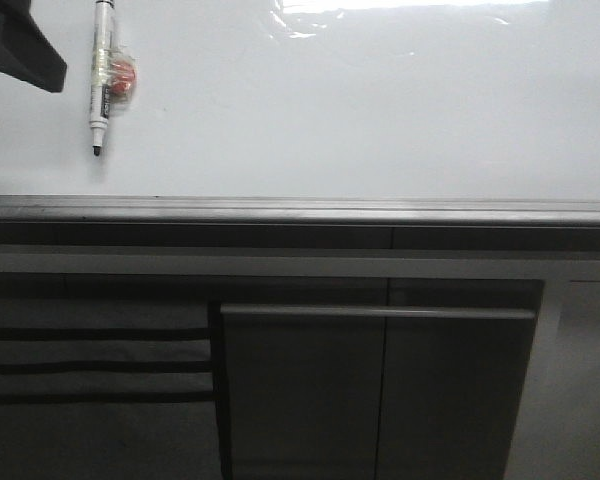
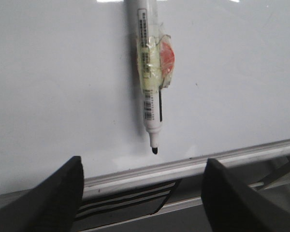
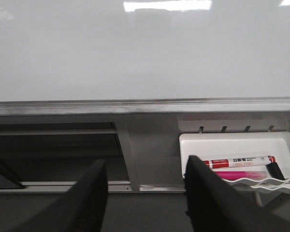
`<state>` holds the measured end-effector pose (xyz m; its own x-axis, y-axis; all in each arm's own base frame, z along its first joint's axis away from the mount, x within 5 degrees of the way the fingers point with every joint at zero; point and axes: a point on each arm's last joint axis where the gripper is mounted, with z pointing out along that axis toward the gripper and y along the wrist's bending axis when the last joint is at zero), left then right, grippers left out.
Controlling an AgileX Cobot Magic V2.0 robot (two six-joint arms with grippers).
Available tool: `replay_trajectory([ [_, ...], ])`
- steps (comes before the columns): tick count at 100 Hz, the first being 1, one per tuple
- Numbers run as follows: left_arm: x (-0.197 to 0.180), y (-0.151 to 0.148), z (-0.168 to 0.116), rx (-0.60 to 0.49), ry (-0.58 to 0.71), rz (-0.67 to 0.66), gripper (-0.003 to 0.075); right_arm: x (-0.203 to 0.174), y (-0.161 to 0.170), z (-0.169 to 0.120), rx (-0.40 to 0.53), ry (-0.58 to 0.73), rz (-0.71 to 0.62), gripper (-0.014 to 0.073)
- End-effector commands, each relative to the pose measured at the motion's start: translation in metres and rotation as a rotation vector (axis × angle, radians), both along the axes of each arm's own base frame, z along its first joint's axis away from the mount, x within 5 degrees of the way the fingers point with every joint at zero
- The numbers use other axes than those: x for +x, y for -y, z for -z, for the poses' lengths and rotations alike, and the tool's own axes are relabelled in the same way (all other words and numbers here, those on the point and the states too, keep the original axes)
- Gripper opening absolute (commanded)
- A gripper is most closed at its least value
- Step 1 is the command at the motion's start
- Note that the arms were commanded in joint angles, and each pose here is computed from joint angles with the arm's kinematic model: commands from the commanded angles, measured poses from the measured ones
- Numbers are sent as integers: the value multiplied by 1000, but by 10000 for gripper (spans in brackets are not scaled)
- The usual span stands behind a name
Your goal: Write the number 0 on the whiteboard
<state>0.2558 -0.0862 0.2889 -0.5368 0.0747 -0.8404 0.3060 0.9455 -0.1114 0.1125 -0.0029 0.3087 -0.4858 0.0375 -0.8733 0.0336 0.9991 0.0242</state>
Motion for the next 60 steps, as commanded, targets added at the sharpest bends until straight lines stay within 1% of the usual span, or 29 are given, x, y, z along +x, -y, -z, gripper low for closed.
replay_trajectory([
  [1, 18, 6, -17, -50, 84, -26, 473, 4, 1, -15, -7, 92, 5, 329],
  [22, 53, 17, -5, -36, 43, -27, 473, 4, 1, -15, -7, 92, 5, 329],
  [40, 70, 23, -4, -42, 37, -27, 463, 4, 1, -15, -7, 90, 5, 329],
  [47, 72, 24, -3, -41, 36, -27, 422, 4, 1, -15, -7, 88, 5, 329],
  [60, 76, 24, -1, -41, 43, -34, 318, 4, 1, -15, -7, 88, 5, 329],
])
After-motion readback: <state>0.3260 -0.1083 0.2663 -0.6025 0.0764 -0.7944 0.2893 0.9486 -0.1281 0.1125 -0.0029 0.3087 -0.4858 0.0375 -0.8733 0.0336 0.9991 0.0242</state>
